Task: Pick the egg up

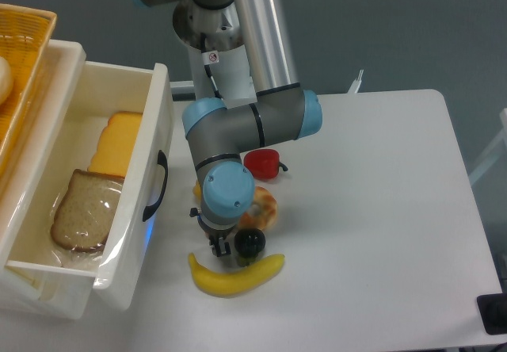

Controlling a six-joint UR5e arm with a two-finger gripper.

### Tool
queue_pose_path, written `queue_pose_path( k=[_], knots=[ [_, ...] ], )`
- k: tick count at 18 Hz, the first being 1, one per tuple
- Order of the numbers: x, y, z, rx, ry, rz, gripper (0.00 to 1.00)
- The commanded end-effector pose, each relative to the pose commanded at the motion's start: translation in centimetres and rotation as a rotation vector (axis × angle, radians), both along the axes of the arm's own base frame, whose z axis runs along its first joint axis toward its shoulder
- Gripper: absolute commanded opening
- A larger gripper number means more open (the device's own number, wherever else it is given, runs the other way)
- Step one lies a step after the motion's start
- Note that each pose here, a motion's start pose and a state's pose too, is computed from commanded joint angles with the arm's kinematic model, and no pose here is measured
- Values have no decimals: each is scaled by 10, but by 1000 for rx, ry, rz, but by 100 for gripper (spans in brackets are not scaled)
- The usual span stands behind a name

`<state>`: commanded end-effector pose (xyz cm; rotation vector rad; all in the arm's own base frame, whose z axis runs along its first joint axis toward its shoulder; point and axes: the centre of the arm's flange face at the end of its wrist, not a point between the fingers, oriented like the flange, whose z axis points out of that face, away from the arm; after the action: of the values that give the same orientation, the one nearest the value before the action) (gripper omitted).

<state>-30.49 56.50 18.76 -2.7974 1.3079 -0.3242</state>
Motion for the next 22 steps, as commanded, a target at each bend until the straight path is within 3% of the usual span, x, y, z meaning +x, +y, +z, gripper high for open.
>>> queue_pose_path(
  k=[4,7,8,9,20,22],
  knots=[
    [0,0,1,1,1,1,49],
    [-2,2,5,7,6,0,69],
    [-3,2,4,11,5,-9,93],
    [-4,3,6,12,9,-9,98],
    [-5,3,1,11,5,-26,97],
    [-5,3,0,9,4,-24,89]
  ],
)
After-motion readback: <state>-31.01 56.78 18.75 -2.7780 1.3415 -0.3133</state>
